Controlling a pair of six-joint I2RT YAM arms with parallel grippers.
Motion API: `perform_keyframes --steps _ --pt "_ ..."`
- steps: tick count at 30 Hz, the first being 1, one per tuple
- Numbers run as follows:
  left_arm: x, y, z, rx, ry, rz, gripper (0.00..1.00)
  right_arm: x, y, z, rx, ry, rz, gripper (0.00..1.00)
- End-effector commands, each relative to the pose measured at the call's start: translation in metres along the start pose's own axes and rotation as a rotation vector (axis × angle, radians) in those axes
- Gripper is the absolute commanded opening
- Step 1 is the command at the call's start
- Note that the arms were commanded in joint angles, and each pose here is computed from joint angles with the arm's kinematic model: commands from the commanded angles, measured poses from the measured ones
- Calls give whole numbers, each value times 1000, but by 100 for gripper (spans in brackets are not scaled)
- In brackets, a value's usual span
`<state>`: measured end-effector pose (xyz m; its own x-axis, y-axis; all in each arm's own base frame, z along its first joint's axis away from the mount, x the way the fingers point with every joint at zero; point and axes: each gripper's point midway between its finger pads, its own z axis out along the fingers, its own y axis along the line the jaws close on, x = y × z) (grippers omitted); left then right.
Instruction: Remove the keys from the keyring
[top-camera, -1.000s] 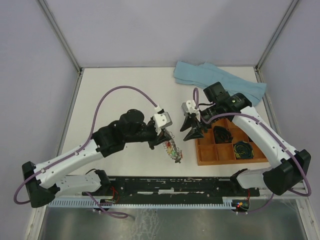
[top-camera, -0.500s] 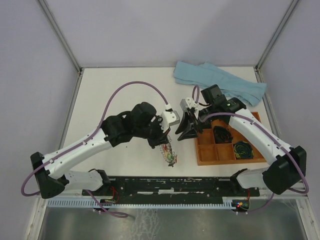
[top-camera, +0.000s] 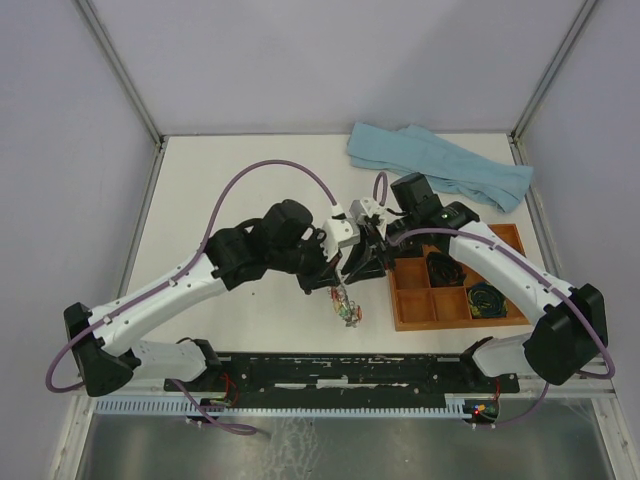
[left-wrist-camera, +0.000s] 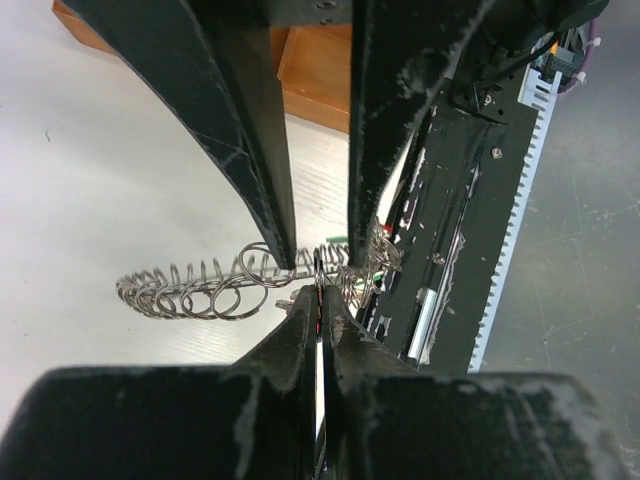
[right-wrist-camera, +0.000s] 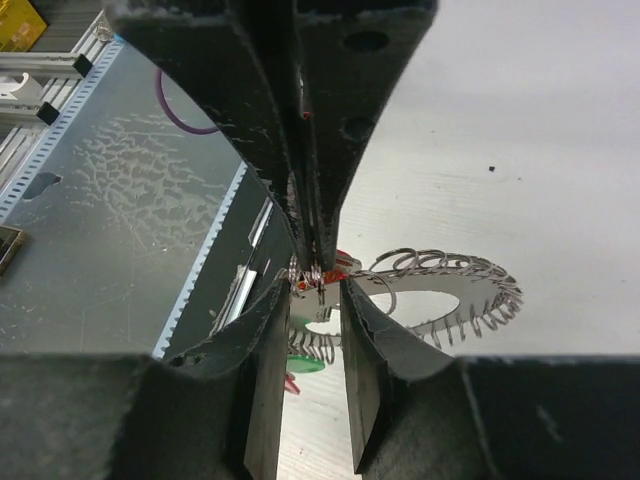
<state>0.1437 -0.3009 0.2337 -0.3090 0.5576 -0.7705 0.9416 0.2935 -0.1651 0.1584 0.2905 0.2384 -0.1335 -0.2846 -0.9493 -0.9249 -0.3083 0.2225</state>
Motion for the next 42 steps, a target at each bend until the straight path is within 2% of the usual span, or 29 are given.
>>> perform_keyframes --steps 1,8,13,22,24,27,28,30,35,42 --pt "-32 -1 -5 25 -127 78 3 -5 7 5 -47 -21 -40 34" --pt "-34 0 -7 27 -155 72 3 -2 7 8 -49 -7 -46 28" --pt "-35 1 -6 31 -171 66 3 -1 8 10 -49 3 -54 15" --pt "-40 1 -5 43 -244 54 3 -4 7 7 -27 31 -65 1" --pt "-42 1 -7 38 -287 50 9 -8 7 5 -25 20 -46 1" --pt "-44 7 -11 9 -372 33 34 -18 10 2 -38 -16 -25 1" --pt "-46 8 -15 -3 -414 30 39 -20 11 1 -42 -22 -23 1" --pt "-48 12 -22 -29 -492 21 45 -24 13 -2 -43 -31 -22 1" --pt "-42 15 -42 -98 -687 89 51 -27 15 -4 -51 -45 -21 1" --pt "-22 9 -53 -134 -921 253 48 -26 15 -4 -58 -45 -23 1"
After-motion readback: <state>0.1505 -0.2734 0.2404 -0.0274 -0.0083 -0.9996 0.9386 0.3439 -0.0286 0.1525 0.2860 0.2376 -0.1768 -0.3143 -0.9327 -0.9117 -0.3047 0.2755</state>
